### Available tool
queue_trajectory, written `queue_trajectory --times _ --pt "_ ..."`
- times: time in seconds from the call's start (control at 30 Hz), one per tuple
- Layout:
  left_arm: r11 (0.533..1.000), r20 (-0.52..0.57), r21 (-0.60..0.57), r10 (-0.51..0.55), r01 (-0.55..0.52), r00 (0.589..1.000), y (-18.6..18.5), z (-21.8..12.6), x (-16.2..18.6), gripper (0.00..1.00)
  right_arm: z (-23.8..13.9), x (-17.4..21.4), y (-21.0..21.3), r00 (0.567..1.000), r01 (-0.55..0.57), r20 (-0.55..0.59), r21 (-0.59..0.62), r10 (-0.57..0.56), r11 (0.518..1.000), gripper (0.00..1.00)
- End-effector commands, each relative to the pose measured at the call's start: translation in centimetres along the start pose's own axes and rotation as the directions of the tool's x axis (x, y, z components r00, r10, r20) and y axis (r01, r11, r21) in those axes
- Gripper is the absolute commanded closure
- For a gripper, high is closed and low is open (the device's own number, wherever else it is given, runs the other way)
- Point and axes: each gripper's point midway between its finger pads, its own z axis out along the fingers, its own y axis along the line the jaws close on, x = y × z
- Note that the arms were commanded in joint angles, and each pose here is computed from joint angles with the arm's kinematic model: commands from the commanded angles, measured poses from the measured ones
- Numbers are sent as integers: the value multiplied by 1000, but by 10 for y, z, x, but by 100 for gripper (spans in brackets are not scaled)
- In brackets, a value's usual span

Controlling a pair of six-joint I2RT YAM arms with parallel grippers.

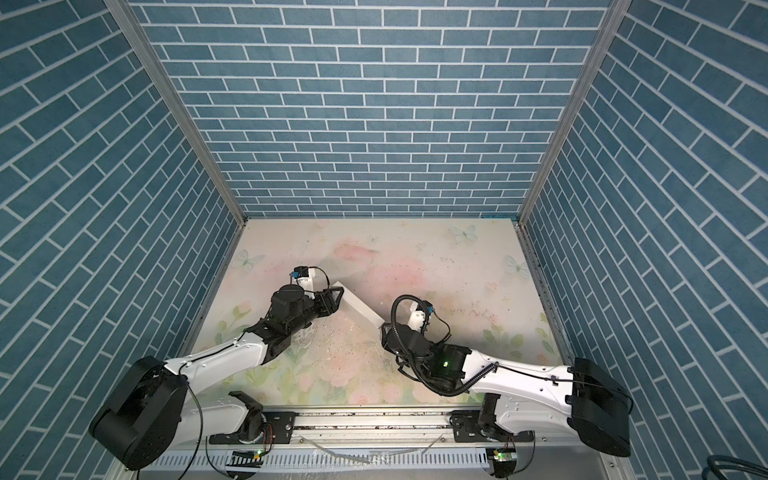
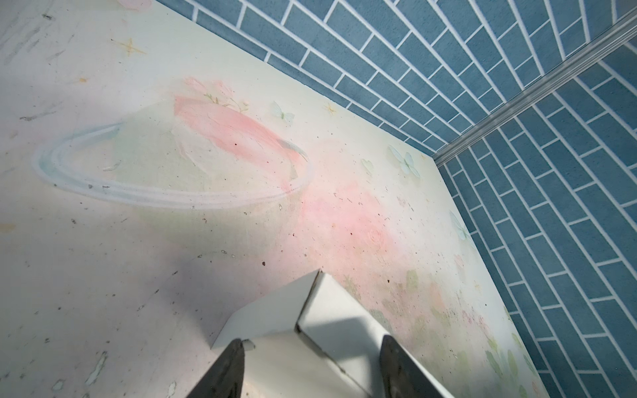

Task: Fold the paper box

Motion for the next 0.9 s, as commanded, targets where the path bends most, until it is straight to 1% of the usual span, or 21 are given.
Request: queue_trajectory --times 0.0,0.3,0.67,0.87 --pt "997 -89 -72 18 -24 996 19 1 23 38 0 -4 -2 998 -41 37 -18 42 999 62" --pt "997 -93 -71 18 -25 996 19 1 25 38 -6 -12 14 998 -8 61 -65 12 998 62" --pt "997 -96 -68 15 -21 995 20 1 28 38 8 -2 11 999 -22 47 -72 25 997 63" --pt "998 -95 -66 15 -21 995 20 2 28 38 8 -1 4 998 -37 44 -57 39 998 66"
